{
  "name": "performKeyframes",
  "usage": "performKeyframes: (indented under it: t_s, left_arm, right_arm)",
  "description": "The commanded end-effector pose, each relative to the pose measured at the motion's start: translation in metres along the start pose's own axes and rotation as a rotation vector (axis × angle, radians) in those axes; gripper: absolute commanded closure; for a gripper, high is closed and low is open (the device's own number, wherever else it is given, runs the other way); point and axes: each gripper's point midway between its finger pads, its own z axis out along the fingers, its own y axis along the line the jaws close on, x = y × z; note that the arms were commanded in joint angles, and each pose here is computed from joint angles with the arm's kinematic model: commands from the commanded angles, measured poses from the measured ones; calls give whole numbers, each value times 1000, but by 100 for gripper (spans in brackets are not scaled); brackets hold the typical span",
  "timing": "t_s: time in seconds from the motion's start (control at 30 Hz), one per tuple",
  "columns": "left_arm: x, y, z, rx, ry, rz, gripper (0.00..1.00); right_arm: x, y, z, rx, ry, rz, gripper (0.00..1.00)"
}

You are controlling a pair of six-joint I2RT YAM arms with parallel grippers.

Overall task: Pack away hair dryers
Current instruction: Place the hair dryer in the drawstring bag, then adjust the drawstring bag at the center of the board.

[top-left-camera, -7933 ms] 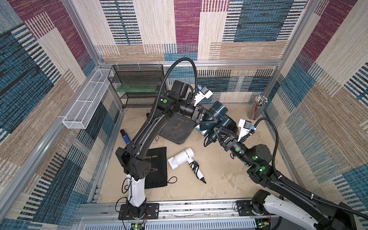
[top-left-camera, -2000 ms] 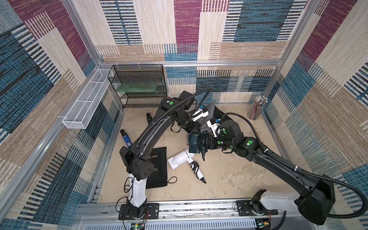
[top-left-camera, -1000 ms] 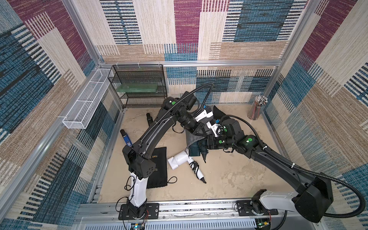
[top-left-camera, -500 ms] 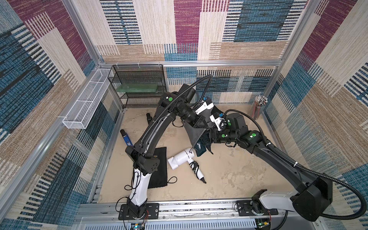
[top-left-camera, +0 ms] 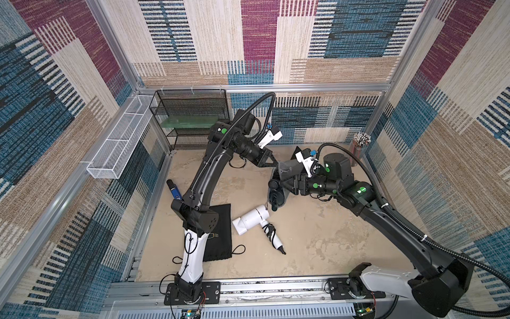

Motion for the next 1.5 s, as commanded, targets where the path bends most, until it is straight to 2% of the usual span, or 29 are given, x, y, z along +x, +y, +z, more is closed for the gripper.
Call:
performKeyframes:
  t_s: [0.0,0.23,0.53,0.8,1.07,1.47]
  left_arm:
    - [-12,-12,-11,44,-60,51,100]
    - [-11,-22,-16,74,-65,26,100]
    - [-11,-42,-26,123,-87,21,100]
    - [-5,-61,-33,146,-86,26,100]
    - [-5,-76,-37,166,-91,52,100]
    - [-4,-83,-40,186,-97,60,100]
  right_arm:
    - [-16,-4,-8,49,-103,-56,39]
    - [-5,-20,-13,122,-183,-63,42]
    - [22,-17,9,160,-168,-107,44]
    - [29,-18,21,173,-158,-120,46]
    - [24,-27,21,225,-198,-143,57]
    - [19,-13,10,155,-268,-174,68]
